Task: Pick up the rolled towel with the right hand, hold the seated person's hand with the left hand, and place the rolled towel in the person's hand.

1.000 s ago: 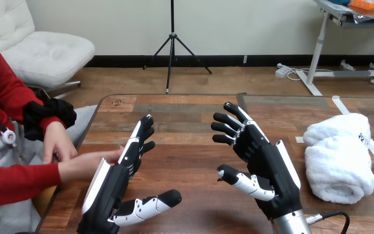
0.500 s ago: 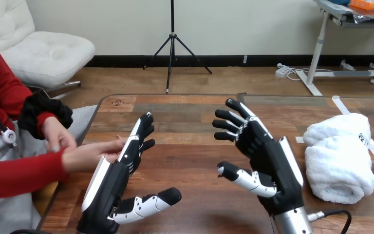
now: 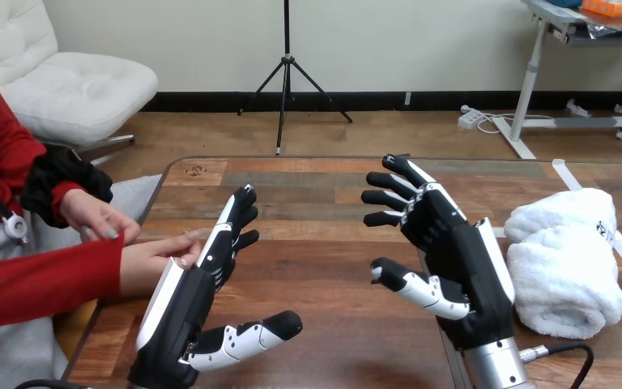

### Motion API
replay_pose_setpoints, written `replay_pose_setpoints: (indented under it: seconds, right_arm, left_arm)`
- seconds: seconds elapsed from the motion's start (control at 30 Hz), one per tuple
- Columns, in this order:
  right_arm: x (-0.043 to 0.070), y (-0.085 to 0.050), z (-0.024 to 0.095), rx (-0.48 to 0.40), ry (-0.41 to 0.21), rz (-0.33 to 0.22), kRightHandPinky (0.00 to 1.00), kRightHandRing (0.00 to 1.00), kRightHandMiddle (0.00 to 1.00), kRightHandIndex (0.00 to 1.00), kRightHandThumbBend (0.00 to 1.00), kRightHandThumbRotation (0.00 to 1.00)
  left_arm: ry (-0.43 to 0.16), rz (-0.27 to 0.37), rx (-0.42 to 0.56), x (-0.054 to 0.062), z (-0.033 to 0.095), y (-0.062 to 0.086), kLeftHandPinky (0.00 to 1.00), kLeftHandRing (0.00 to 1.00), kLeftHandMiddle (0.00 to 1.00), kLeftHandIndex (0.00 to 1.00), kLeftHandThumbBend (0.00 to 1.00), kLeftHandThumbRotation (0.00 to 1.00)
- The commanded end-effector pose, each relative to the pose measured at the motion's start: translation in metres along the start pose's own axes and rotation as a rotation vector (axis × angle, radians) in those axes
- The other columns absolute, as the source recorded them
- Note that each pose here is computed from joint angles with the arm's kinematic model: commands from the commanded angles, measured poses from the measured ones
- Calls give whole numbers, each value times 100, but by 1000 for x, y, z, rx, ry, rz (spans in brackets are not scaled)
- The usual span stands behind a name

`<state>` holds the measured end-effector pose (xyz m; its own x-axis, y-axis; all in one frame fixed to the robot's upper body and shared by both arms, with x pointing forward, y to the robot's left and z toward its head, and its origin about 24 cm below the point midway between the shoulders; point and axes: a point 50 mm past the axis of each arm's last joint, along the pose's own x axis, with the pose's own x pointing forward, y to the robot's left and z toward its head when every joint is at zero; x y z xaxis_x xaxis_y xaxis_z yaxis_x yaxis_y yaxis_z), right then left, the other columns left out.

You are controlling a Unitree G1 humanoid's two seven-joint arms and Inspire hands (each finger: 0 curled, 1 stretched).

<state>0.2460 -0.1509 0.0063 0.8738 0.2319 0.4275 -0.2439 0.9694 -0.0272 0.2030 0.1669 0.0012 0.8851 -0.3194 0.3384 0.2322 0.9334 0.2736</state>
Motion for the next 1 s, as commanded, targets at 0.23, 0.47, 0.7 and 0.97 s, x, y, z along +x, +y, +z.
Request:
replay_pose_setpoints:
  seconds: [0.23,0.47,0.7,0.97]
  right_arm:
    - [29,-19,23,-65,-146,-37,64,75,80,82,100,47]
    - [33,-28,27,-73,-161,-74,62,75,81,82,100,47]
    - [35,-36,32,-89,-182,-126,62,75,81,83,100,49]
    - [39,-47,38,-118,-194,-195,63,76,81,84,100,52]
  left_arm:
    - [-82,10,14,19,8,6,90,96,99,99,100,59]
    - [-82,5,21,19,8,6,90,97,100,99,100,59]
    - [-81,6,23,19,8,6,90,97,100,99,100,60]
    - [-79,5,20,19,8,6,90,97,100,99,100,60]
